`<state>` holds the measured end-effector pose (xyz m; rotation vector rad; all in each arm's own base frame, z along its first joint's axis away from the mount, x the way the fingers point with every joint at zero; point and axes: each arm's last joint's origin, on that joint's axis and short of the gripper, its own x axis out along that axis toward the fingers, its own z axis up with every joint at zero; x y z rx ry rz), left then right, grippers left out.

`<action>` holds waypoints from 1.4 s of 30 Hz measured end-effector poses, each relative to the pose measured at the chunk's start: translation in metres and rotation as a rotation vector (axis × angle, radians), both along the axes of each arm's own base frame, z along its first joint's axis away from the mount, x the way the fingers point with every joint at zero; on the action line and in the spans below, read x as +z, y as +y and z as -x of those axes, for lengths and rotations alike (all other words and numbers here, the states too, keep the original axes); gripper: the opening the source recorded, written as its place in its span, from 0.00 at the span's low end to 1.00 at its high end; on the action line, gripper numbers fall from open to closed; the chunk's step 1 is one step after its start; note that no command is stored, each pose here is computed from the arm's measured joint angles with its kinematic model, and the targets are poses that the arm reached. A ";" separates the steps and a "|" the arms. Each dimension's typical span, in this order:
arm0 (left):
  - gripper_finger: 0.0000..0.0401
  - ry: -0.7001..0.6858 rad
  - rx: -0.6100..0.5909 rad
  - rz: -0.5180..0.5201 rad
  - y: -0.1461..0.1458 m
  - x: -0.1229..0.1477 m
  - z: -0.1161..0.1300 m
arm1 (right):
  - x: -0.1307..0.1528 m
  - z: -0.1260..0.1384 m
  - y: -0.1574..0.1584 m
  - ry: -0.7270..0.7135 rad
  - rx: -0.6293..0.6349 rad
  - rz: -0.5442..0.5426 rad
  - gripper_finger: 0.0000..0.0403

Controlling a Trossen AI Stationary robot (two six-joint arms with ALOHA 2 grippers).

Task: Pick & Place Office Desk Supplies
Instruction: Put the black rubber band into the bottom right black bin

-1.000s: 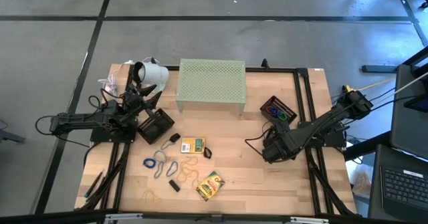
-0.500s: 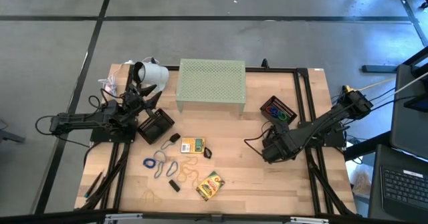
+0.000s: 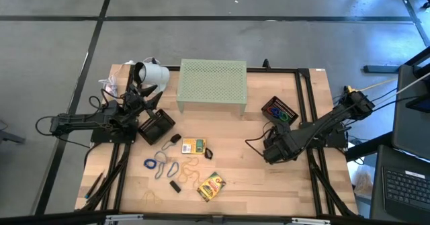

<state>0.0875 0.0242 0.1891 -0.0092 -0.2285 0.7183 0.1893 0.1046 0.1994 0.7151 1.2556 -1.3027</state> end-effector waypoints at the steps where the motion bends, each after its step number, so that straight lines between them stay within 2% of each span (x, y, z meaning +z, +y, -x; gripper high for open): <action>1: 0.47 0.000 0.000 0.000 0.000 0.000 0.000 | 0.000 0.000 0.000 0.000 0.003 -0.001 0.58; 6: 0.46 0.000 0.000 0.000 0.000 0.000 0.000 | 0.012 -0.008 0.004 -0.051 0.060 -0.005 0.57; 11: 0.46 -0.001 0.000 0.000 0.000 0.000 0.000 | 0.037 -0.028 0.010 -0.224 0.188 0.047 0.53; 13: 0.46 -0.001 0.000 0.000 0.000 0.000 0.000 | 0.047 -0.037 0.014 -0.319 0.263 0.091 0.52; 18: 0.46 -0.002 -0.001 0.002 0.000 0.000 0.000 | 0.061 -0.059 0.023 -0.553 0.468 0.281 0.49; 22: 0.46 -0.074 -0.023 0.079 0.000 0.000 0.000 | 0.066 -0.075 0.032 -0.678 0.559 0.407 0.48; 27: 0.46 -0.140 -0.036 0.138 0.000 0.001 0.000 | 0.062 -0.088 0.041 -0.701 0.654 0.478 0.48; 34: 0.46 -0.143 0.126 0.166 0.003 0.000 0.004 | 0.048 -0.099 0.047 -0.702 0.646 0.495 0.48; 35: 0.46 -0.151 0.113 0.172 0.003 0.000 0.003 | 0.045 -0.100 0.047 -0.699 0.642 0.495 0.48; 37: 0.46 -0.172 0.009 0.185 0.001 0.000 0.001 | 0.042 -0.102 0.048 -0.699 0.639 0.494 0.48; 42: 0.46 -0.181 -0.443 0.149 -0.010 0.005 -0.004 | 0.039 -0.105 0.050 -0.709 0.634 0.498 0.48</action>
